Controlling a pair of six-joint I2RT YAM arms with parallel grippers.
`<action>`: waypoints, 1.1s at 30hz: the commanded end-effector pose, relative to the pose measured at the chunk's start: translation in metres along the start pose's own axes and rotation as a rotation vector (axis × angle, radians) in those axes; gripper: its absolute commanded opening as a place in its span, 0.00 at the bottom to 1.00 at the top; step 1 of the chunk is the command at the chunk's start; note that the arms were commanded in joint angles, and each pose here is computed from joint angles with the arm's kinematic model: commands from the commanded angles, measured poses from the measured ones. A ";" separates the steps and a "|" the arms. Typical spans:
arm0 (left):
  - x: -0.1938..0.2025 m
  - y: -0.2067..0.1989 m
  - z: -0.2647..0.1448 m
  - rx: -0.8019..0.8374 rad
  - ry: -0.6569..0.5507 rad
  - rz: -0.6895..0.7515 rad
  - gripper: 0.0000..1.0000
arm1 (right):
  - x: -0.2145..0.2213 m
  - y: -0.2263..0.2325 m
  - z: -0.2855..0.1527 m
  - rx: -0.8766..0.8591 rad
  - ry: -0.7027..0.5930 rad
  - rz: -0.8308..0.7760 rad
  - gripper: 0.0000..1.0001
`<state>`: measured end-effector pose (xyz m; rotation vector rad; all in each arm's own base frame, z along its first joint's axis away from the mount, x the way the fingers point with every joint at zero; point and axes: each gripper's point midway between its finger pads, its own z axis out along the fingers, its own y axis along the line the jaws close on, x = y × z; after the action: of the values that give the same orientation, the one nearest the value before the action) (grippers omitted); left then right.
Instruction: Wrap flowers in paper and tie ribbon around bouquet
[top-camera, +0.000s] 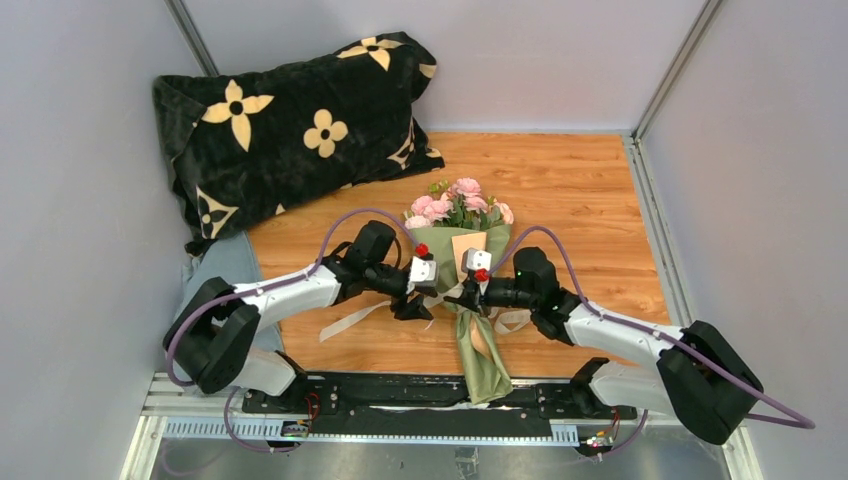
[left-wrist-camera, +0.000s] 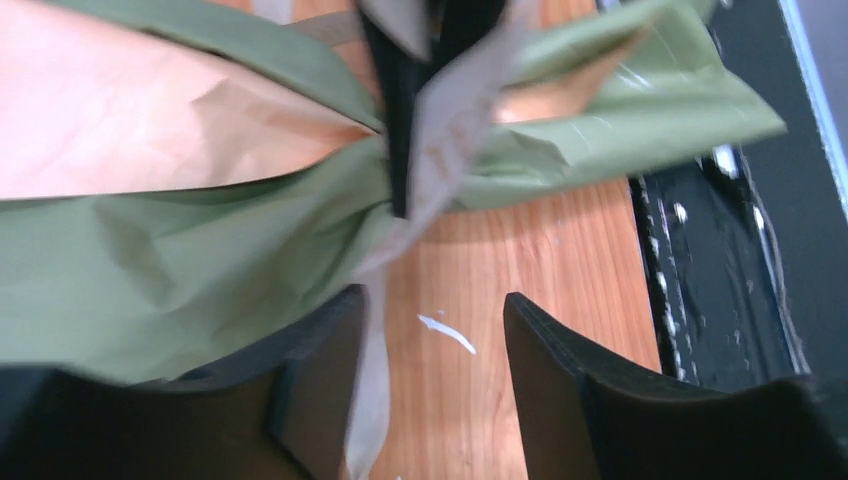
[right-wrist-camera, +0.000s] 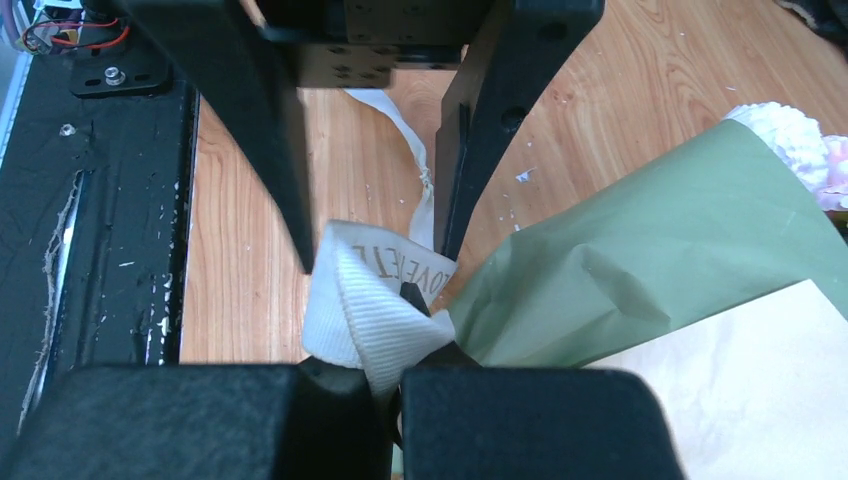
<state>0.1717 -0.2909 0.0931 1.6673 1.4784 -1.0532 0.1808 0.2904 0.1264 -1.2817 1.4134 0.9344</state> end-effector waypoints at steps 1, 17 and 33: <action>-0.034 0.029 0.012 -0.104 -0.150 -0.015 0.57 | -0.013 -0.006 -0.004 -0.002 -0.033 -0.021 0.00; -0.026 0.039 0.029 -0.339 -0.224 -0.221 0.64 | -0.018 -0.029 -0.002 0.153 -0.079 0.201 0.00; -0.040 0.043 0.043 -0.435 -0.294 -0.225 0.75 | -0.009 -0.031 -0.015 0.257 -0.064 0.350 0.00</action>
<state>0.1979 -0.3443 0.0990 1.0615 1.6200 -0.9836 0.2077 0.2828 0.1437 -0.8866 1.6375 0.9878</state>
